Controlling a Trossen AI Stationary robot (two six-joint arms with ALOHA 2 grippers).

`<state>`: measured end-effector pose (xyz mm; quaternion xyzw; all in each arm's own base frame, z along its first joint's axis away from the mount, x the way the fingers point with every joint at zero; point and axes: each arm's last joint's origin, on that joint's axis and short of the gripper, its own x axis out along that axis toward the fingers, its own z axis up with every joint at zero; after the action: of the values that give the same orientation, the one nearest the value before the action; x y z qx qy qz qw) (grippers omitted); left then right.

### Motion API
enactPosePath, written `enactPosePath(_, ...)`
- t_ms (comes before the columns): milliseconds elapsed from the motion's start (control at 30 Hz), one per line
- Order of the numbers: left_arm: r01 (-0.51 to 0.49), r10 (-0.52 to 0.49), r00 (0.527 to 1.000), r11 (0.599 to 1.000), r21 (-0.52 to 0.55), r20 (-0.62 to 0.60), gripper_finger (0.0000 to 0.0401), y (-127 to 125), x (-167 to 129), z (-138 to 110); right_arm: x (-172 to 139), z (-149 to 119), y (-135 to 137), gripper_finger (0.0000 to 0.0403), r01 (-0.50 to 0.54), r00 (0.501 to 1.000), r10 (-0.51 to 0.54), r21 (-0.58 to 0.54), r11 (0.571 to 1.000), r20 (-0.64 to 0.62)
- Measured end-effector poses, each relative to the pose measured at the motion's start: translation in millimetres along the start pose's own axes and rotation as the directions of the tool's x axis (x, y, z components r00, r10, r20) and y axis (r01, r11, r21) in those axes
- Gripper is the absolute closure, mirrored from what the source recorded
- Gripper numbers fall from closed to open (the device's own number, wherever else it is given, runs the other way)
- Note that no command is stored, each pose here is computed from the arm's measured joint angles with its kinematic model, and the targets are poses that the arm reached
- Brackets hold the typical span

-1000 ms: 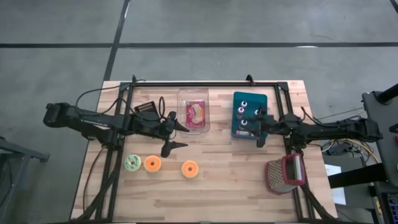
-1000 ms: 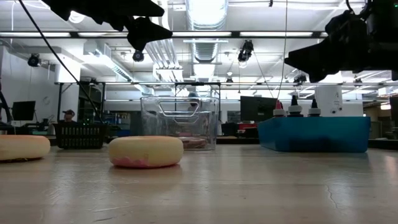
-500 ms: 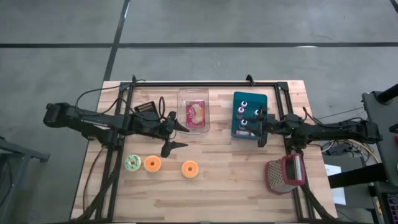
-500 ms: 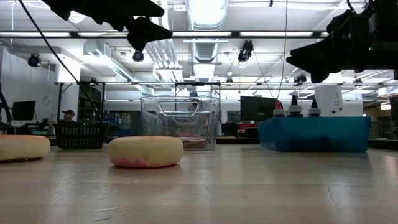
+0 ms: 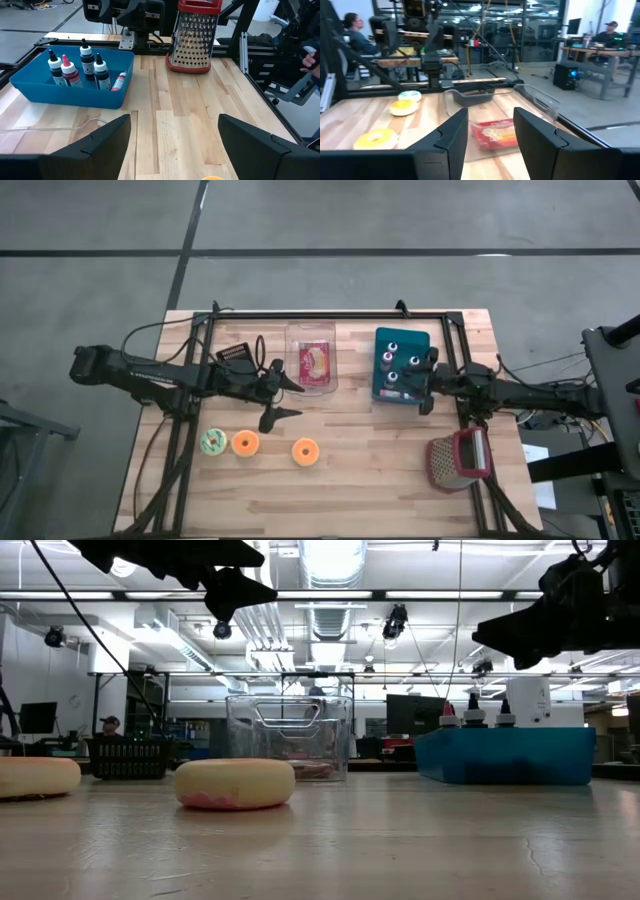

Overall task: Pick & Place Food Item
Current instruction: Put the right orange donut into the black bin

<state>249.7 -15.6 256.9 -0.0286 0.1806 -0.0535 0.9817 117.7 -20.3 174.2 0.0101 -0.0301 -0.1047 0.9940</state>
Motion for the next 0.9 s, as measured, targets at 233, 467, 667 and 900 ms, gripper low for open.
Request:
enactPosePath(233, 0.0, 0.0, 1.0, 1.0, 0.0, 0.0, 0.0097, 0.0, 0.0, 0.1, -8.4, 0.1, -1.1, 0.0261, 0.026, 1.0, -0.026, -0.015, 1.0, -0.002)
enactPosePath(467, 0.001, -0.001, 1.0, 1.0, 0.0, 0.0, 0.0097, 0.0, 0.0, 0.1, -19.4, 2.8, -1.7, 0.0262, 0.027, 0.999, -0.026, -0.027, 0.999, 0.038)
enactPosePath(667, 0.004, -0.004, 1.0, 1.0, 0.0, 0.0, 0.0097, -0.1, 0.0, 0.0, -22.9, 1.8, -2.2, 0.0262, 0.039, 0.999, -0.039, -0.023, 0.999, -0.007)
enactPosePath(900, 0.003, -0.003, 1.0, 1.0, 0.0, -0.006, 0.0097, 0.0, 0.1, -0.7, -23.0, 3.7, -2.6, 0.0262, 0.052, 0.999, -0.052, -0.004, 0.999, -0.003)
